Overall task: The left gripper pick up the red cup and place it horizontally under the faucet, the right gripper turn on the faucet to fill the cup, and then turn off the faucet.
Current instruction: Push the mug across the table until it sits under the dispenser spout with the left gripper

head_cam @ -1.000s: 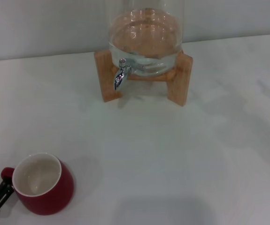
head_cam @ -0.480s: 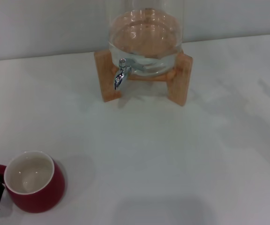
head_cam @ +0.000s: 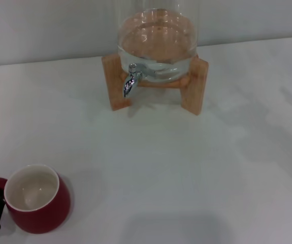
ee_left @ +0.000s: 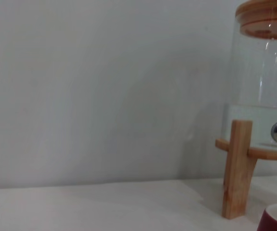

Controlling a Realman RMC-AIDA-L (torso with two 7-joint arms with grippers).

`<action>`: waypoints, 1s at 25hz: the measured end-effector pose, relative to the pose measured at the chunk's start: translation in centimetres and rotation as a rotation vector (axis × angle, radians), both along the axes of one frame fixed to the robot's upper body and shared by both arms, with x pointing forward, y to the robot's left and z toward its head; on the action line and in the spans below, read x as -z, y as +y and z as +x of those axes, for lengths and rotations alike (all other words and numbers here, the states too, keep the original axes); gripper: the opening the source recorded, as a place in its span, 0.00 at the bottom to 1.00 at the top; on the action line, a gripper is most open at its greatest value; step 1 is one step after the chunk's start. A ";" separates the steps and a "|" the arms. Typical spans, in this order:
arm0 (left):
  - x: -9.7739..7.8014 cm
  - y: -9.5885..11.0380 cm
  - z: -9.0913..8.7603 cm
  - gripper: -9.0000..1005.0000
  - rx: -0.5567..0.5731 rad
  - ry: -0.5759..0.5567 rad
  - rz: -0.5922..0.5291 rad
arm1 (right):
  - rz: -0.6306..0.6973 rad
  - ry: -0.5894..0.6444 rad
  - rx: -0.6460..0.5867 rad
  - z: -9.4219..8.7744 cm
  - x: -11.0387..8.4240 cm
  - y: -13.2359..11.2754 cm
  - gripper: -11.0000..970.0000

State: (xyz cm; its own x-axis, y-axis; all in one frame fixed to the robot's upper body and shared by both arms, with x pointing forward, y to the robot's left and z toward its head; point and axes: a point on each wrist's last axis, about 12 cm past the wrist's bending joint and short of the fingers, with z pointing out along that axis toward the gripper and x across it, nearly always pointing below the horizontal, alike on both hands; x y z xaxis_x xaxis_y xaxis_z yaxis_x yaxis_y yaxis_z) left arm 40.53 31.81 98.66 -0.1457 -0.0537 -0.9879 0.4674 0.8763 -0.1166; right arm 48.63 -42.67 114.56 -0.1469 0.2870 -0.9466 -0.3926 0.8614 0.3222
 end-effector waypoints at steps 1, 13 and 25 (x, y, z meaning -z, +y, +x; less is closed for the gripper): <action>0.0 0.0 0.0 0.22 0.002 -0.002 -0.004 | 0.000 0.000 -0.001 0.0 0.0 0.0 0.81; -1.0 0.2 1.8 0.21 0.019 -0.016 -0.053 | 0.005 -0.001 -0.015 -0.1 0.0 0.1 0.81; -2.3 0.0 5.2 0.21 0.053 0.012 -0.117 | 0.022 0.005 -0.029 -0.7 0.5 0.2 0.81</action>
State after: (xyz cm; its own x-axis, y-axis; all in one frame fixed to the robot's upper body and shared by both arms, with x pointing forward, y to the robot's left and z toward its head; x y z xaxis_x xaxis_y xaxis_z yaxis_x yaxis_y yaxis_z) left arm 45.75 31.77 100.93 -0.1635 -0.1603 -0.9734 0.5103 0.8307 -0.2225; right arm 47.94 -42.52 114.02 -0.1602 0.3030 -0.9394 -0.4158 0.8424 0.3426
